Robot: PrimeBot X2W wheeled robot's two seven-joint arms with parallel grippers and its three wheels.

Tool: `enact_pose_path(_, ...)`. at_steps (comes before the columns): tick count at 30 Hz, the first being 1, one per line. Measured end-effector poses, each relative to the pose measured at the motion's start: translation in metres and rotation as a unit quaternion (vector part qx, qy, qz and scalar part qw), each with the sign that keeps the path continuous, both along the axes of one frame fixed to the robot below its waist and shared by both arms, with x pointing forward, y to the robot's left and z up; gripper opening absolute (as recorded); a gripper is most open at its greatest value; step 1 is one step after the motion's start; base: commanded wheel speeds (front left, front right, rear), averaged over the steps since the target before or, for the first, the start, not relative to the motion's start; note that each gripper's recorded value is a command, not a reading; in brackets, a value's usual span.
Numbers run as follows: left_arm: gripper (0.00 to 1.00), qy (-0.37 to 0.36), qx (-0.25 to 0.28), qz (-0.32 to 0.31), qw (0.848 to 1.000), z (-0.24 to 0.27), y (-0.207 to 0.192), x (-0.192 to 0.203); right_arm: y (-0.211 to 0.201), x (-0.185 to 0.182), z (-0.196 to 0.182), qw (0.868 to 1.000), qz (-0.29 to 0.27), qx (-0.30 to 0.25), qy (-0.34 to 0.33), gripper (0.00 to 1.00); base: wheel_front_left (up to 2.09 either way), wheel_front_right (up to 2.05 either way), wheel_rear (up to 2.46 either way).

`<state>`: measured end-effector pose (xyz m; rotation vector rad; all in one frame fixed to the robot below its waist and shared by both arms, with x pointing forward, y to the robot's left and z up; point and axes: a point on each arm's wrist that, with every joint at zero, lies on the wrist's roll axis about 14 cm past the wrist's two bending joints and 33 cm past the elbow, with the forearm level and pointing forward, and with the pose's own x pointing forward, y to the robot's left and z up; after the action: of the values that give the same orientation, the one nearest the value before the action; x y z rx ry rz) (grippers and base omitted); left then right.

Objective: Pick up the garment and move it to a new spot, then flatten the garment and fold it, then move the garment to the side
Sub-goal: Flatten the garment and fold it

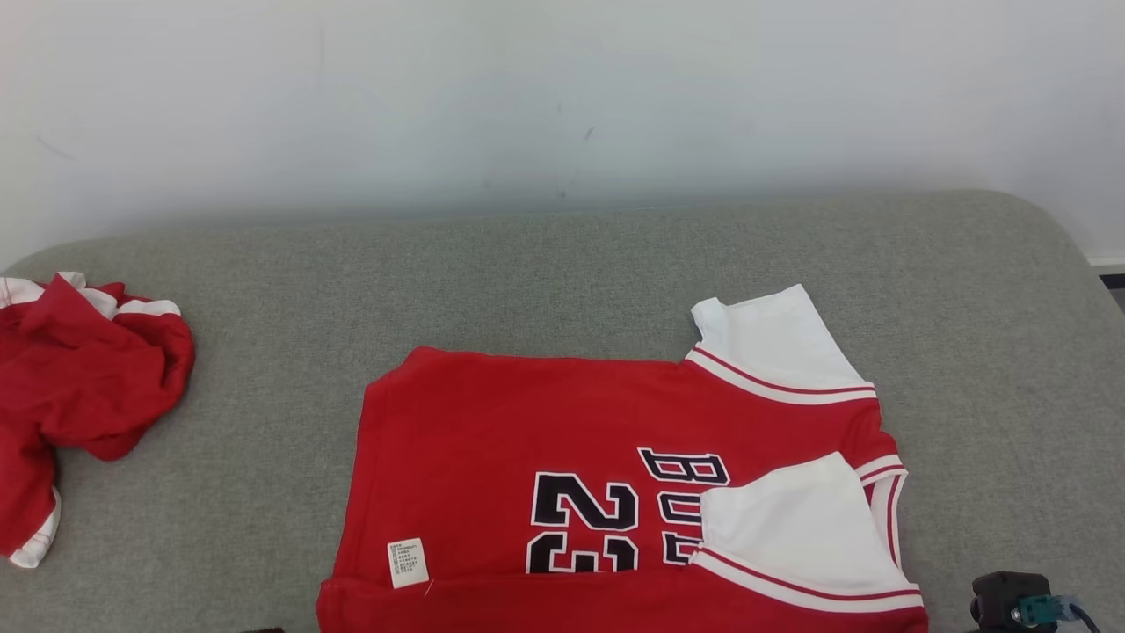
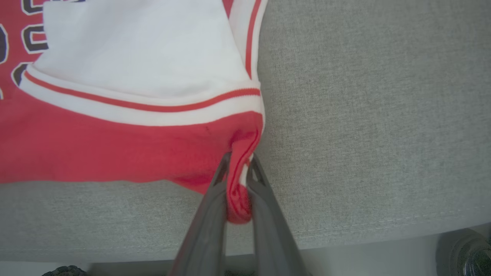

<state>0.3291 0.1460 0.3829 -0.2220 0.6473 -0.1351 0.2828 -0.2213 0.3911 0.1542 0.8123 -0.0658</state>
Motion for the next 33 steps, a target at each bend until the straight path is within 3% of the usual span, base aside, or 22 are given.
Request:
enact_pose_path(2, 0.00, 0.010, -0.002, -0.002, 1.000, -0.003, -0.002, -0.005, -0.003, -0.007, -0.004, 1.000, -0.005, -0.002, 0.011, 0.00, 0.00, 0.00, 0.00)
enact_pose_path(3, 0.00, 0.016, -0.001, -0.001, 1.000, -0.005, -0.002, -0.007, -0.004, -0.009, -0.004, 1.000, -0.006, -0.002, 0.013, 0.37, 0.00, 0.00, 0.00)
enact_pose_path(4, 0.24, 0.021, -0.003, -0.001, 1.000, -0.007, -0.002, -0.009, -0.004, -0.010, -0.004, 1.000, -0.008, 0.001, 0.014, 1.00, 0.00, 0.00, 0.00)
enact_pose_path(6, 1.00, 0.020, -0.003, 0.001, 1.000, -0.006, -0.002, -0.009, -0.004, -0.010, -0.003, 1.000, -0.011, 0.005, 0.014, 1.00, 0.00, 0.00, 0.00)
enact_pose_path(13, 1.00, 0.031, -0.006, 0.033, 0.999, -0.003, 0.016, -0.014, -0.010, -0.004, 0.012, 1.000, -0.022, 0.010, -0.014, 1.00, 0.00, 0.00, 0.00)
enact_pose_path(19, 1.00, -0.032, 0.002, 0.058, 0.998, 0.035, 0.038, 0.010, -0.033, 0.020, 0.060, 0.994, -0.042, -0.029, -0.096, 1.00, 0.00, 0.00, 0.00)
enact_pose_path(23, 1.00, -0.084, 0.010, 0.047, 0.995, 0.067, 0.034, 0.041, -0.035, 0.052, 0.097, 0.985, -0.028, -0.053, -0.160, 1.00, 0.00, 0.00, 0.00)
enact_pose_path(27, 1.00, -0.135, 0.007, 0.025, 0.991, 0.095, 0.016, 0.083, -0.021, 0.097, 0.136, 0.968, 0.012, -0.072, -0.241, 1.00, 0.00, 0.00, 0.00)
enact_pose_path(33, 1.00, -0.153, 0.006, 0.001, 0.988, 0.108, -0.002, 0.140, 0.009, 0.141, 0.136, 0.960, 0.074, -0.074, -0.259, 1.00, 0.00, 0.00, 0.00)
